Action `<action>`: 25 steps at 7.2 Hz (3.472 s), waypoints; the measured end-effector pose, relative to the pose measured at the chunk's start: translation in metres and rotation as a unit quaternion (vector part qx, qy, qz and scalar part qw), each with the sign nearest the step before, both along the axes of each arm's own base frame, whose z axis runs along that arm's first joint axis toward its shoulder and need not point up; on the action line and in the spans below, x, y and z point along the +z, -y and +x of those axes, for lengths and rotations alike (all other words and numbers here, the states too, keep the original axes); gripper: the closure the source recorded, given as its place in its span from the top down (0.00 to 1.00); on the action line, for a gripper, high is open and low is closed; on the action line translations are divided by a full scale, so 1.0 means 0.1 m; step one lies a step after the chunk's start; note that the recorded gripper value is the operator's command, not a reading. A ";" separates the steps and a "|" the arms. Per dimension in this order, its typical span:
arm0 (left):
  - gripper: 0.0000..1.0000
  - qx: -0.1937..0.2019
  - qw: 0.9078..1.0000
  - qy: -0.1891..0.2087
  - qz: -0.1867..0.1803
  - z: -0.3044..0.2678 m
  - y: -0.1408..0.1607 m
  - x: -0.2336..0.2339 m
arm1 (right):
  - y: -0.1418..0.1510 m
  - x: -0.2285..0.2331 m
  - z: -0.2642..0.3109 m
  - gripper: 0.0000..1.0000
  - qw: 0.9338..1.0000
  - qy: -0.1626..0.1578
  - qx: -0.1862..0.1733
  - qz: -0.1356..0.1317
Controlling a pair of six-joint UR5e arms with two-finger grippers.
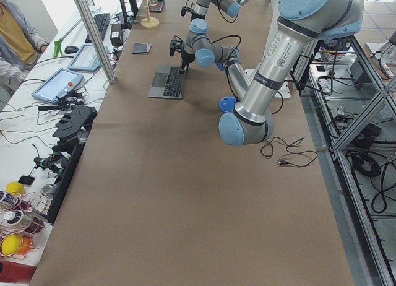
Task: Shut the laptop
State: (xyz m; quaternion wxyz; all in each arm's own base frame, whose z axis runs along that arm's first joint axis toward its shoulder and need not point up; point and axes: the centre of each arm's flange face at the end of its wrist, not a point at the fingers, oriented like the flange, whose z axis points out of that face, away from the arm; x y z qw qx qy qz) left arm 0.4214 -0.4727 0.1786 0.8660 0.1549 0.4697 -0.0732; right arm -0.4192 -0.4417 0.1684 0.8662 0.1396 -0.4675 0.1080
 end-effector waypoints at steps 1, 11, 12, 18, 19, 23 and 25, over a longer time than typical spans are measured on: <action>0.00 -0.009 1.000 0.003 -0.002 0.04 0.17 -0.03 | 0.20 0.00 -0.02 0.00 1.000 -0.007 0.011 -0.005; 0.00 -0.021 0.999 0.041 -0.025 1.06 1.58 1.01 | 1.81 0.92 -0.96 0.00 0.994 -0.018 -0.035 -0.100; 0.00 -0.015 0.999 0.030 -0.028 0.97 1.63 0.95 | 1.82 0.87 -0.92 0.00 0.994 -0.010 -0.039 -0.100; 0.98 0.049 0.999 -0.007 -0.005 -2.76 0.90 1.84 | 1.67 2.32 2.69 1.00 0.995 0.047 -0.059 -0.063; 0.98 0.065 0.997 0.029 0.018 -3.25 0.66 2.35 | 1.41 2.95 3.23 1.00 0.997 0.015 -0.073 -0.034; 0.98 0.144 0.981 0.127 -0.012 -4.71 0.15 3.66 | 0.80 4.38 4.57 1.00 0.969 -0.146 -0.197 0.017; 0.98 0.172 0.976 0.131 -0.021 -4.92 -0.06 3.95 | 0.71 4.48 4.72 1.00 0.963 -0.159 -0.218 0.011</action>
